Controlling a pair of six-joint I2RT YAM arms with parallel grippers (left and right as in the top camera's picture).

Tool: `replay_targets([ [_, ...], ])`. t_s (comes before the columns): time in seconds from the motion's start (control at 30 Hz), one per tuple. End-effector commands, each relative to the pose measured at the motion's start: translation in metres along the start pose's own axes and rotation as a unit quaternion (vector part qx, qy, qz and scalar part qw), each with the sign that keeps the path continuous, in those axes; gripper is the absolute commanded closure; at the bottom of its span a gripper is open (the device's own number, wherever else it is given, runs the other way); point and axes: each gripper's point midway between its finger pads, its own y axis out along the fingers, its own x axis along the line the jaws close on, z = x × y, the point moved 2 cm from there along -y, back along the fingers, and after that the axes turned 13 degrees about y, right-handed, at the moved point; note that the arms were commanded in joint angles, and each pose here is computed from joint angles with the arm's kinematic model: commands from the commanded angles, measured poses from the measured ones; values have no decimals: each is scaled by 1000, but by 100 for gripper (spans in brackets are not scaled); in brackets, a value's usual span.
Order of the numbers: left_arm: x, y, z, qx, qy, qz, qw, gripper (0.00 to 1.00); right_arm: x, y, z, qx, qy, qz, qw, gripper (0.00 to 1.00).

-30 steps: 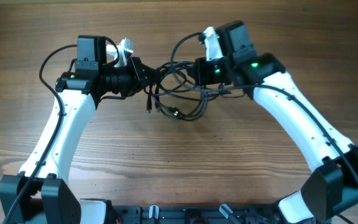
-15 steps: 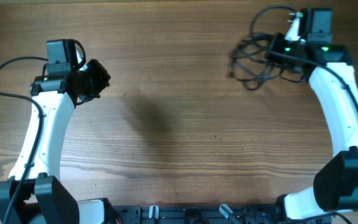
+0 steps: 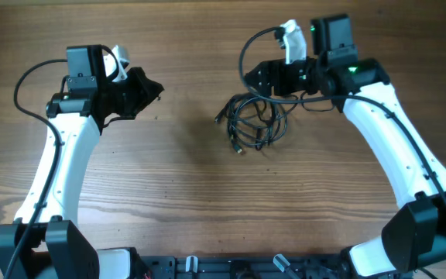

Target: Untangle cables

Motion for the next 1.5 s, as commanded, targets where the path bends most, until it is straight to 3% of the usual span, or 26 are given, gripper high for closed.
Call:
replay_targets([
  [0.0, -25, 10, 13, 20, 38, 35, 998, 94, -24, -20, -21, -65, 72, 87, 992, 25],
  [0.1, -50, 30, 24, 31, 78, 47, 995, 93, -60, -37, -31, -104, 165, 143, 970, 25],
  [0.27, -106, 76, 62, 60, 139, 81, 985, 90, -108, -73, -44, -140, 239, 155, 948, 25],
  [0.43, -127, 116, 115, 108, 186, 65, 974, 82, -126, -90, -48, -151, 261, 146, 942, 24],
  [0.63, -131, 154, 159, 145, 218, 54, 964, 81, -126, -90, -49, -149, 252, 145, 945, 24],
  [0.9, -124, 184, 179, 151, 212, 28, 965, 78, -126, -89, -46, -143, 246, 147, 947, 23],
  [1.13, -130, 184, 189, 157, 219, 33, 963, 87, -126, -88, -49, -147, 248, 144, 947, 23],
  [1.47, -135, 185, 196, 156, 229, 32, 960, 85, -126, -88, -46, -141, 252, 146, 946, 23],
])
